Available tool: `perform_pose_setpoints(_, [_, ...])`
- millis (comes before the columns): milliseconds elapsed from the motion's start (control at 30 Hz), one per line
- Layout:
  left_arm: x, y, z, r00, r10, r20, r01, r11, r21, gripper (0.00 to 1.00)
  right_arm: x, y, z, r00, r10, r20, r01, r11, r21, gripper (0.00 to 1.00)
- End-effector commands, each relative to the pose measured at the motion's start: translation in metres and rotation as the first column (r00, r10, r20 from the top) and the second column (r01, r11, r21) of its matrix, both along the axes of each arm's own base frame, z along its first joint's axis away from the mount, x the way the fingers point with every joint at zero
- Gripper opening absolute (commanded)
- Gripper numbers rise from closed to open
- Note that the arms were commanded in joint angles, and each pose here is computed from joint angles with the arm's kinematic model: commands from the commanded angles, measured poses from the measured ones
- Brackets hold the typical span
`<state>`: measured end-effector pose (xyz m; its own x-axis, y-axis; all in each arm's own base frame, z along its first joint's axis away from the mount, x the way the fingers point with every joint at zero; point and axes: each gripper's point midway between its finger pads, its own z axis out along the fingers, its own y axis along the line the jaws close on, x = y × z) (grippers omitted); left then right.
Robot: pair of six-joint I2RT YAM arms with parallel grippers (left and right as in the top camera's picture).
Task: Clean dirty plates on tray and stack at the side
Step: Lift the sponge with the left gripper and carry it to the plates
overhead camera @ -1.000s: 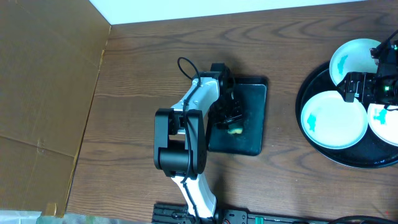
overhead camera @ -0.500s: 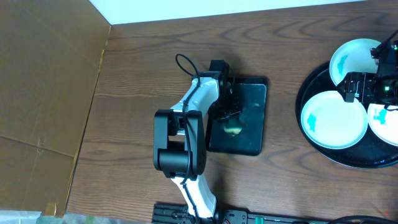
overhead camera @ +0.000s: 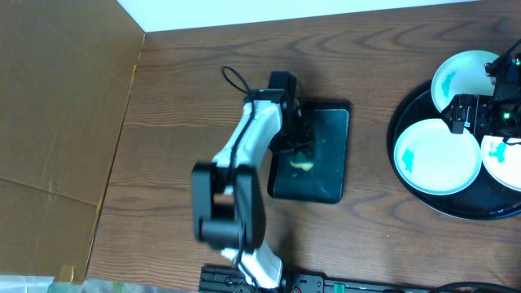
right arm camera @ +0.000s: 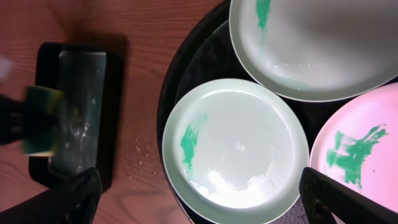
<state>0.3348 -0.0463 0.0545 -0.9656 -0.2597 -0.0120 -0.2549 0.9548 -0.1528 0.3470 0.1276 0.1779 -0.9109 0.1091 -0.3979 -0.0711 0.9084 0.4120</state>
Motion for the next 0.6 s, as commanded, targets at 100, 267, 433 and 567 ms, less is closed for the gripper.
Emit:
perform_pose_setpoints(100, [0.013,-0.001,0.083,0.969,0.007,0.248,-0.003,1.000,-0.019,0.07,0.000,0.001,-0.001,1.000,0.008,0.001,-0.008,1.000,-0.010,0.99])
perform_pose_setpoints(267, [0.014,0.001,0.085,0.959,0.015,0.283,-0.012,1.000,-0.012,0.07,0.001,0.001,-0.001,1.000,0.008,0.002,-0.008,1.000,-0.009,0.99])
perform_pose_setpoints(433, [0.008,0.003,0.027,0.979,0.026,0.202,-0.026,1.000,-0.002,0.07,0.000,0.001,-0.001,1.000,0.008,0.001,-0.008,1.000,-0.010,0.99])
perform_pose_setpoints(567, [-0.004,0.004,0.004,0.994,0.024,0.105,-0.025,1.000,0.007,0.07,0.002,-0.004,-0.004,1.000,0.017,0.012,-0.016,0.999,-0.046,0.97])
